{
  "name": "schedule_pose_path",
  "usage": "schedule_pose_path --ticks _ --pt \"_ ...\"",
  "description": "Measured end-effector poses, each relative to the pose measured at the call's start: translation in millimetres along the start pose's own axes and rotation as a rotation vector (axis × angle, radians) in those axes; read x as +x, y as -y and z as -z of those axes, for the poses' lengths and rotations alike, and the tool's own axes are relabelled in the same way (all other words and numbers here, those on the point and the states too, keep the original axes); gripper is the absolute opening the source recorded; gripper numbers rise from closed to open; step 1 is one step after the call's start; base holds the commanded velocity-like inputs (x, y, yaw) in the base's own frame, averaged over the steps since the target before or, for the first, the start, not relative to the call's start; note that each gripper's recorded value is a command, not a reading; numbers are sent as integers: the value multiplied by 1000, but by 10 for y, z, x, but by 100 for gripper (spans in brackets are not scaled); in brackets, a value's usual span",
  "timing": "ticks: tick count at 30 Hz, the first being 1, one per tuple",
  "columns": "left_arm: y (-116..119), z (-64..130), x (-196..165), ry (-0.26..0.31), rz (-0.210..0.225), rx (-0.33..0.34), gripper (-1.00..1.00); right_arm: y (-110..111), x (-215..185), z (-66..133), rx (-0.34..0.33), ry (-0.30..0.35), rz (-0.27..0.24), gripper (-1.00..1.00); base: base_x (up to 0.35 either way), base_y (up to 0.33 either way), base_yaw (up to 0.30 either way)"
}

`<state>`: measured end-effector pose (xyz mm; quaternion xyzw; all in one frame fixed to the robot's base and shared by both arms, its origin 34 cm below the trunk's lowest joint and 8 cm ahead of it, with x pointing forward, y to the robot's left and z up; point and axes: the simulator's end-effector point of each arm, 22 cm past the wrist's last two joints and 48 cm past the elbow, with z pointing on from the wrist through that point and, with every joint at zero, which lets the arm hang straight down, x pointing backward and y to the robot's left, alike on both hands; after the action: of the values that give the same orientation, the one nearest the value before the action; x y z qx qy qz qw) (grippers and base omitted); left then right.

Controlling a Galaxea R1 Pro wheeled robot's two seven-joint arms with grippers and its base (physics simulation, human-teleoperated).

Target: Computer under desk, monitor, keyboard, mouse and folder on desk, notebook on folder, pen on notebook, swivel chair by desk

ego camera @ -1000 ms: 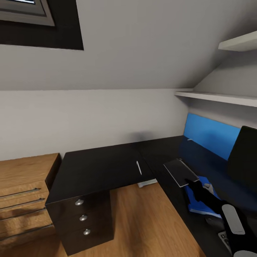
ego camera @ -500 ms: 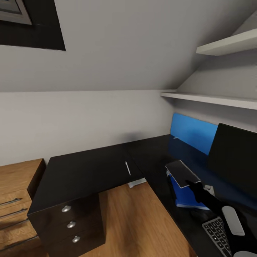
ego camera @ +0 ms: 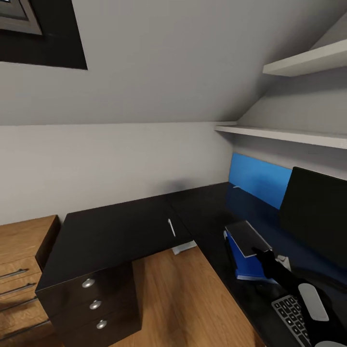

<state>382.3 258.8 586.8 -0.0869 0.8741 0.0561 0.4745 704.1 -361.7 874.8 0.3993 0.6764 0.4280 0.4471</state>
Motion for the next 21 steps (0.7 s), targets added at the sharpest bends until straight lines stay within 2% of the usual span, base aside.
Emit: schedule_pose_path --ticks 9,21 --pt "4 1 1 0 0 1 100 98 59 -5 15 -11 -18 -100 0 0 0" --pt "8 0 -1 0 0 2 100 112 42 3 16 -8 -21 -100 0 0 0"
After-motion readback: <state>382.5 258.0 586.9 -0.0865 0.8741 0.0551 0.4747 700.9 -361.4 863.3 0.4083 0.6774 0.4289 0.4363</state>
